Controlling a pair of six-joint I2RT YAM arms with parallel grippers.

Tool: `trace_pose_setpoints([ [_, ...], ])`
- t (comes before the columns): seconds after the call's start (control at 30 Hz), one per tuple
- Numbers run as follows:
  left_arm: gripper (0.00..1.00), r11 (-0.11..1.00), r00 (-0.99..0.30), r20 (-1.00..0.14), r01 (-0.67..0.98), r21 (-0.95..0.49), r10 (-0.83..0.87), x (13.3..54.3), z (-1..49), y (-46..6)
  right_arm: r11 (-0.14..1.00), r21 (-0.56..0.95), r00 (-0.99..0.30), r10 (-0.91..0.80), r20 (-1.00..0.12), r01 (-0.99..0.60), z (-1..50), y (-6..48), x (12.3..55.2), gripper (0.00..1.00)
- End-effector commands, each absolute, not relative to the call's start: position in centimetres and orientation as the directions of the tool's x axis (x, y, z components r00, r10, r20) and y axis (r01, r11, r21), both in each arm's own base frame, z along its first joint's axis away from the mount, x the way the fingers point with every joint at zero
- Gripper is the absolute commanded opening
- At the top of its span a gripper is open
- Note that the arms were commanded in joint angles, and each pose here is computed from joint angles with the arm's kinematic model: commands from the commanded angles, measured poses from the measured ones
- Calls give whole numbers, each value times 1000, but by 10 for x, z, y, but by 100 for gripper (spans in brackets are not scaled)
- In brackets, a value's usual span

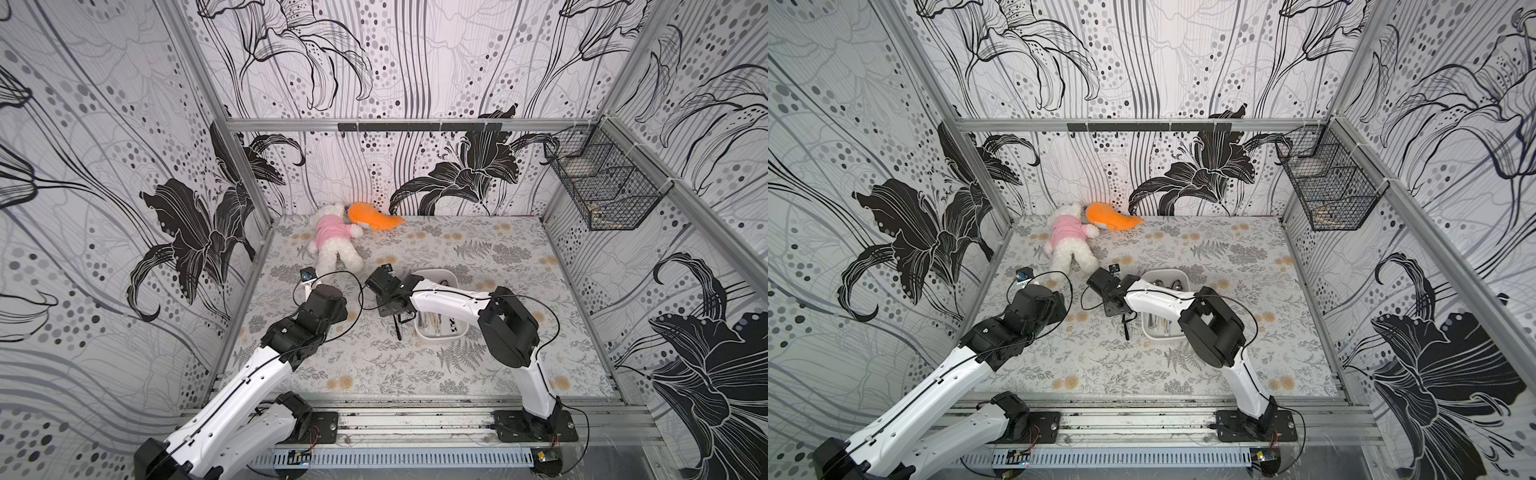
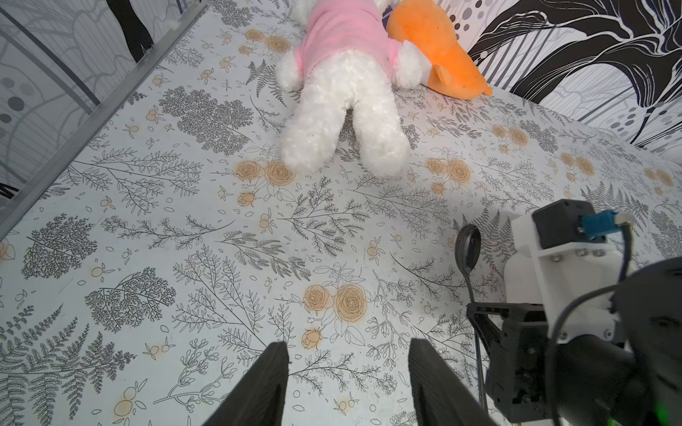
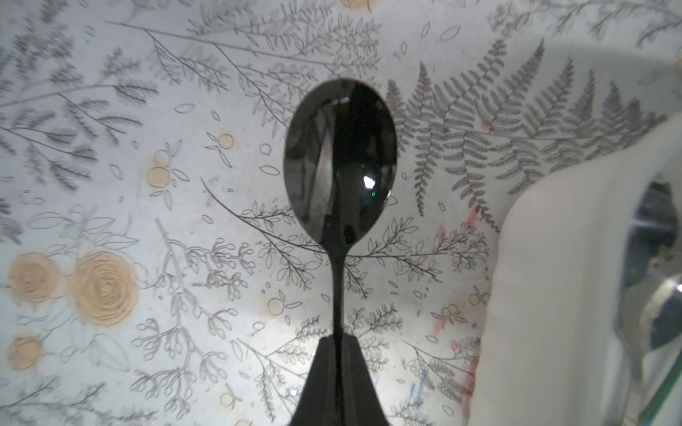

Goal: Put the spoon into the storage box
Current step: Pick up the spoon from the center of the board, then place the spoon in the storage box.

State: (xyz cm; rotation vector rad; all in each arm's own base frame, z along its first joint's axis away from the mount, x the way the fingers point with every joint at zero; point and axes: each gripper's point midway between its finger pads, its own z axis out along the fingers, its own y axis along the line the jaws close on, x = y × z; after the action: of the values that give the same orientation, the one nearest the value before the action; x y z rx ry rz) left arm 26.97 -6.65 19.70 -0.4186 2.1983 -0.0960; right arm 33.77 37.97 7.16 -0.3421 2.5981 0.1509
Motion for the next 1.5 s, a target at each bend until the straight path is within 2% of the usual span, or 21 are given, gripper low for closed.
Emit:
trace_pose_setpoints([
  [0.0, 58, 942, -560, -762, -259, -213, -326, 271, 196, -66, 956, 93, -797, -176, -578, -279, 132, 369, 345, 0],
  [0.27, 58, 942, -561, -761, -259, -212, -325, 272, 195, -66, 924, 215, -777, -123, -617, -317, 172, 308, 350, 0],
  [0.37, 58, 942, -560, -761, -260, -213, -327, 271, 195, -66, 905, 281, -799, -99, -593, -320, 169, 282, 348, 0],
  [0.47, 58, 941, -555, -764, -258, -219, -330, 271, 197, -66, 918, 284, -814, -65, -578, -275, 159, 254, 350, 0],
  [0.63, 58, 943, -564, -760, -254, -213, -323, 272, 195, -67, 906, 328, -849, -59, -524, -265, 132, 247, 346, 0],
  [0.93, 59, 943, -563, -761, -254, -213, -323, 271, 195, -67, 964, 209, -902, -63, -427, -167, 70, 227, 357, 0],
  [1.33, 61, 942, -565, -757, -256, -217, -328, 272, 194, -68, 978, 154, -923, -72, -378, -140, 40, 218, 360, 0],
  [1.47, 62, 939, -561, -755, -255, -232, -339, 271, 195, -69, 978, 155, -921, -73, -382, -142, 42, 219, 360, 10],
])
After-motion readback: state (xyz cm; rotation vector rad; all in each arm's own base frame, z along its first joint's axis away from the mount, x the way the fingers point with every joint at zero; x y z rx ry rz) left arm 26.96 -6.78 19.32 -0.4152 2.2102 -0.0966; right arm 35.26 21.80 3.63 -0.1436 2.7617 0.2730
